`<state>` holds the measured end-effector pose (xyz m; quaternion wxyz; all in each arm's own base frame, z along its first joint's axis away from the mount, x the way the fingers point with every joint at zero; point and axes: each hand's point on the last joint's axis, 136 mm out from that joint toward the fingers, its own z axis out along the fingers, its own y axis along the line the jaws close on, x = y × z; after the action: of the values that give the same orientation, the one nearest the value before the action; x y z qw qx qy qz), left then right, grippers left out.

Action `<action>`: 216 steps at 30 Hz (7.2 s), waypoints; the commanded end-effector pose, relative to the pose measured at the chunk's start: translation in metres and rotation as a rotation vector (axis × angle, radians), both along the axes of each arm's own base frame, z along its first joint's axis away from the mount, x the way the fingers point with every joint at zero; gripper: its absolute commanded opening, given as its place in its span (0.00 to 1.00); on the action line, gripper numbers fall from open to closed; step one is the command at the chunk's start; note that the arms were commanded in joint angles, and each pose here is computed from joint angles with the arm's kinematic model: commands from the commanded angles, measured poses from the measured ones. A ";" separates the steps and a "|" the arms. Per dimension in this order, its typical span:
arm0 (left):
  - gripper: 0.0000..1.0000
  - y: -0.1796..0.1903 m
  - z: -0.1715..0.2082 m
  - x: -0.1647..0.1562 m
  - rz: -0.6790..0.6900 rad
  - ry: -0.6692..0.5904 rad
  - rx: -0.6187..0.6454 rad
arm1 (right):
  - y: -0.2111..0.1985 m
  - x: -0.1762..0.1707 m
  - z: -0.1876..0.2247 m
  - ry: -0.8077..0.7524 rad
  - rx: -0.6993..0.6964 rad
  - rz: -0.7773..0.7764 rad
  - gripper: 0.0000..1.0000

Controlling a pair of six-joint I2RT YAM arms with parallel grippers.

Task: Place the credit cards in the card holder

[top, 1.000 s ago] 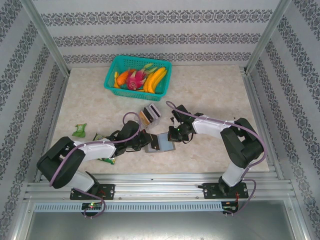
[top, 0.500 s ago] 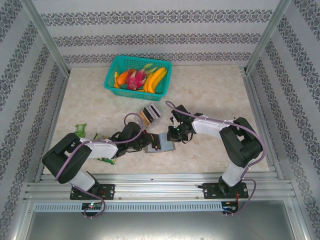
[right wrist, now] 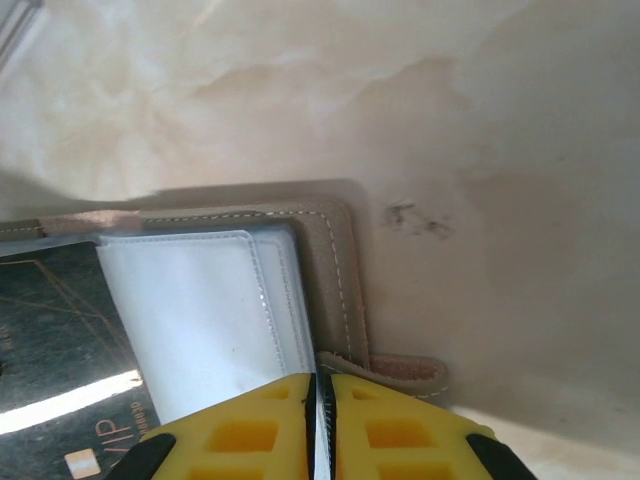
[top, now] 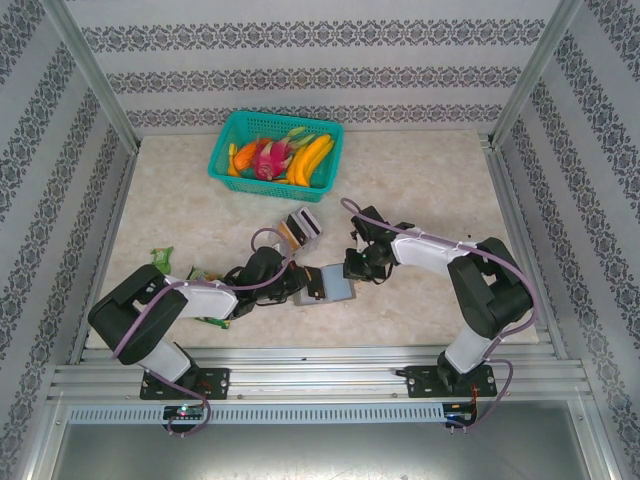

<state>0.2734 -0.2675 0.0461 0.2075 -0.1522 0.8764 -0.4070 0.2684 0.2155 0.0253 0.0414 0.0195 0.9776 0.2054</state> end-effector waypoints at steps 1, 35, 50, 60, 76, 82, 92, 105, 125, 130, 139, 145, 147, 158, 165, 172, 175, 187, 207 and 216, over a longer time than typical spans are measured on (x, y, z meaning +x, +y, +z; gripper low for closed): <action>0.00 -0.005 -0.005 -0.003 -0.031 -0.024 0.005 | -0.010 -0.004 -0.007 0.017 -0.049 0.010 0.13; 0.00 -0.020 -0.014 -0.020 -0.114 0.026 0.007 | -0.013 -0.012 -0.031 0.080 -0.075 -0.002 0.11; 0.03 -0.038 -0.017 -0.006 -0.107 0.032 -0.032 | -0.011 -0.012 -0.029 0.081 -0.068 -0.002 0.11; 0.22 -0.044 -0.014 -0.012 -0.172 0.046 0.028 | -0.012 -0.011 -0.026 0.075 -0.073 0.002 0.12; 0.16 -0.038 -0.001 -0.018 -0.213 0.051 0.115 | -0.010 -0.011 -0.028 0.077 -0.068 0.003 0.12; 0.11 -0.050 -0.002 -0.012 -0.233 0.054 0.108 | -0.009 -0.011 -0.028 0.078 -0.064 0.005 0.12; 0.16 -0.059 -0.017 -0.014 -0.239 0.103 0.105 | -0.006 -0.008 -0.020 0.064 -0.048 -0.002 0.14; 0.35 -0.023 0.000 -0.017 -0.185 0.081 0.281 | -0.010 -0.009 -0.019 0.058 -0.061 -0.004 0.15; 0.30 -0.041 -0.007 -0.006 -0.197 0.121 0.289 | -0.010 -0.009 -0.021 0.061 -0.061 -0.010 0.16; 0.30 -0.040 -0.015 -0.007 -0.190 0.145 0.304 | -0.010 -0.010 -0.022 0.063 -0.064 -0.006 0.16; 0.28 -0.057 -0.015 -0.006 -0.239 0.142 0.274 | -0.009 -0.010 -0.023 0.068 -0.060 -0.005 0.16; 0.29 -0.070 -0.017 -0.004 -0.266 0.139 0.249 | -0.008 -0.010 -0.023 0.069 -0.053 -0.005 0.16; 0.29 -0.071 -0.017 -0.004 -0.269 0.137 0.247 | -0.008 -0.010 -0.023 0.068 -0.052 -0.005 0.16; 0.30 -0.037 -0.021 -0.013 -0.205 0.157 0.367 | -0.013 -0.010 -0.026 0.069 -0.078 -0.008 0.16; 0.32 -0.023 -0.018 -0.017 -0.185 0.149 0.399 | -0.017 -0.011 -0.029 0.075 -0.098 -0.012 0.16; 0.32 -0.015 -0.017 -0.016 -0.159 0.146 0.433 | -0.016 -0.009 -0.027 0.071 -0.097 -0.009 0.16; 0.33 -0.023 -0.006 -0.012 -0.172 0.106 0.390 | -0.015 -0.009 -0.025 0.066 -0.092 -0.008 0.16; 0.37 -0.062 0.005 -0.003 -0.260 0.074 0.267 | -0.014 -0.008 -0.023 0.061 -0.088 -0.011 0.16; 0.39 -0.037 0.036 0.000 -0.197 -0.002 0.324 | -0.007 0.008 0.028 -0.085 -0.018 -0.002 0.21; 0.44 0.015 0.038 0.001 -0.029 0.015 0.326 | 0.009 0.007 0.044 -0.117 0.082 0.016 0.28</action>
<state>0.2740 -0.2803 0.0930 0.2135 -0.0634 0.9328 -0.2835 0.2773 0.2182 0.0622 0.0904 0.0079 0.9700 0.2257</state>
